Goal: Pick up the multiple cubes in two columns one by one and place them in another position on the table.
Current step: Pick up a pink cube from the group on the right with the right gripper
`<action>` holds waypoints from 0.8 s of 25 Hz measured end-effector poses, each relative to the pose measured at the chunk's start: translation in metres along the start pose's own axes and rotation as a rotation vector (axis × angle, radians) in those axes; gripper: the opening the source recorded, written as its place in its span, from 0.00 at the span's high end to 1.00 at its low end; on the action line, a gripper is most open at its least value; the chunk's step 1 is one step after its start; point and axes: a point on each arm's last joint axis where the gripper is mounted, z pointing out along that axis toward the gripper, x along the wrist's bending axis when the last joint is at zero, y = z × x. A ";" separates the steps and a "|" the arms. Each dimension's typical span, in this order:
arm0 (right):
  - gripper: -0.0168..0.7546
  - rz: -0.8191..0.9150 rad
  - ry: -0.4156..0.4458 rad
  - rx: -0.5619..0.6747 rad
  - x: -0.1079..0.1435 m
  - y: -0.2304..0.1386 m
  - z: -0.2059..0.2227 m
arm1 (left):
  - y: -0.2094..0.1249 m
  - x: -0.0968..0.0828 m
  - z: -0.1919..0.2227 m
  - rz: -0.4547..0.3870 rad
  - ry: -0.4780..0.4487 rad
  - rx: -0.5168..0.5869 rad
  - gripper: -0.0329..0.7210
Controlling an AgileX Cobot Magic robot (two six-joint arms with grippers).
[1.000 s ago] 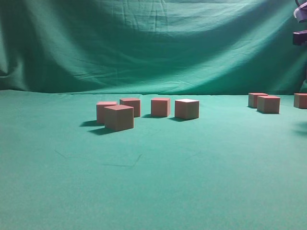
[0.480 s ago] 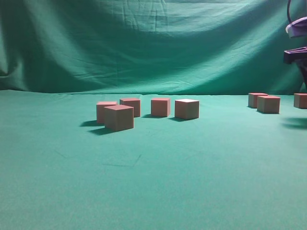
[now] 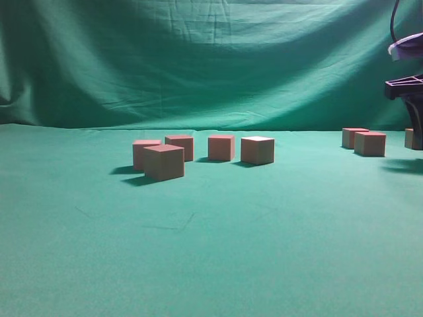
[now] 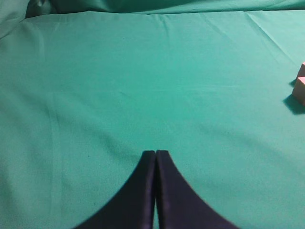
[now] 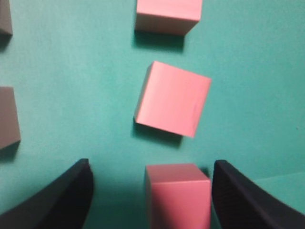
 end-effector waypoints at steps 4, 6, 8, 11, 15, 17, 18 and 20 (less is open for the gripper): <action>0.28 0.003 -0.004 0.006 -0.002 0.000 0.000 | 0.000 0.000 0.000 0.000 0.000 0.000 0.96; 0.28 0.020 -0.013 0.022 -0.010 -0.001 0.001 | 0.000 0.000 0.000 0.000 0.000 0.000 0.96; 0.28 0.051 -0.008 0.034 -0.016 -0.002 0.002 | 0.000 0.000 0.000 0.000 0.000 0.000 0.96; 0.28 0.083 0.004 0.042 -0.022 -0.002 0.003 | 0.000 0.000 0.000 0.000 0.000 0.000 0.96; 0.28 0.079 0.026 0.046 -0.020 -0.003 0.003 | 0.000 0.000 0.000 0.000 0.000 0.000 0.96; 0.28 0.077 0.042 0.049 -0.018 -0.003 0.003 | 0.000 0.000 0.000 0.000 0.000 0.000 0.96; 0.37 0.077 0.047 0.048 -0.018 -0.003 0.003 | 0.000 0.000 0.000 0.000 0.000 0.000 0.96; 0.42 0.084 0.057 0.048 -0.017 -0.003 0.003 | 0.000 0.000 0.000 0.000 0.000 0.000 0.96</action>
